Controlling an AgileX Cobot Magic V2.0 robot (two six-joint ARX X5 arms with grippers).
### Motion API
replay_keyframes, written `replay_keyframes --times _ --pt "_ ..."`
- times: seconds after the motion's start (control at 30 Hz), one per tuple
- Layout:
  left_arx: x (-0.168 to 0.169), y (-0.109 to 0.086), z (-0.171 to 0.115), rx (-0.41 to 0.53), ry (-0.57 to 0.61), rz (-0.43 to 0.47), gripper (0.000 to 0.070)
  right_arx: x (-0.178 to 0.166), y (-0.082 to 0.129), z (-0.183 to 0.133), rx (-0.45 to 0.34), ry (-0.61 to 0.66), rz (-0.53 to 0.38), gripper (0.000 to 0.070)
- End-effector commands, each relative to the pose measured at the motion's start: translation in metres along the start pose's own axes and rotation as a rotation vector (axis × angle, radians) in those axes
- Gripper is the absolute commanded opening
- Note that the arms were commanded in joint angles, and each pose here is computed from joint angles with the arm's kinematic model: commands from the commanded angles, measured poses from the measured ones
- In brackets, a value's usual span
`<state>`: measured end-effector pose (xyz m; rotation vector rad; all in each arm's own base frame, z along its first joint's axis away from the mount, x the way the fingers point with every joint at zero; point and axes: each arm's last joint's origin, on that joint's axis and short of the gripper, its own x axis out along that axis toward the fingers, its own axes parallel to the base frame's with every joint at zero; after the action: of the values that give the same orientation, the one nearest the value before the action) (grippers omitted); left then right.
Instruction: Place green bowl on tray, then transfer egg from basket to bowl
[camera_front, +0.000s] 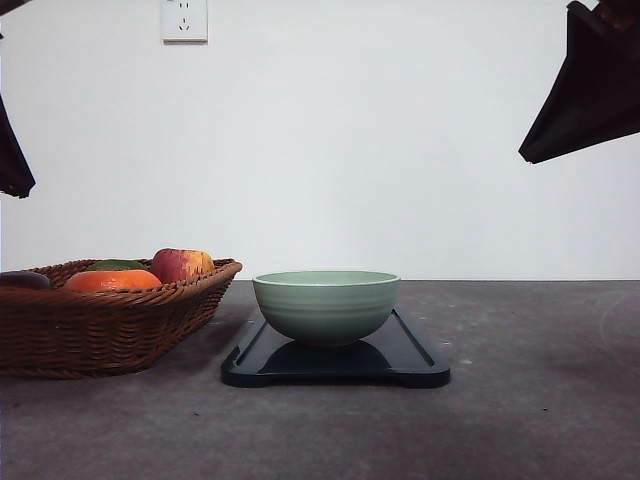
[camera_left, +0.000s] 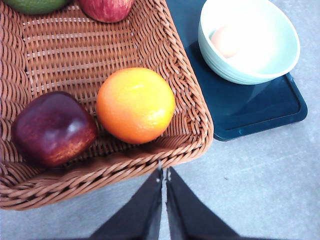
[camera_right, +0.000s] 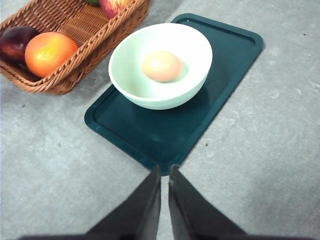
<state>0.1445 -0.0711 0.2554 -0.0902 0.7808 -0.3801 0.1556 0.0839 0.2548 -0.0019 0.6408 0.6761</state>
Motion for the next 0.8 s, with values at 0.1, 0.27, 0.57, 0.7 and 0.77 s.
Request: replay_keyframes --times 0.1,0.27,0.57,0.7,0.77 --pt "0.0 -0.001 0.002 0.002 -0.011 -0.007 0.0 0.0 0.001 0.003 0.0 -0.012 0.007 0.0016" --pt "-0.004 0.001 0.003 0.072 -0.035 0.011 0.0 0.0 0.001 0.003 0.0 -0.012 0.007 0.0017" --pt "-0.014 0.041 -0.031 0.001 -0.316 0.164 0.0 0.0 0.001 0.003 0.0 -0.012 0.007 0.0017" --pt "-0.013 0.053 -0.06 0.039 -0.423 0.236 0.0 0.0 0.001 0.003 0.0 -0.012 0.007 0.0016" --pt "-0.012 0.056 -0.073 0.063 -0.457 0.258 0.0 0.0 0.001 0.003 0.0 -0.012 0.007 0.0016"
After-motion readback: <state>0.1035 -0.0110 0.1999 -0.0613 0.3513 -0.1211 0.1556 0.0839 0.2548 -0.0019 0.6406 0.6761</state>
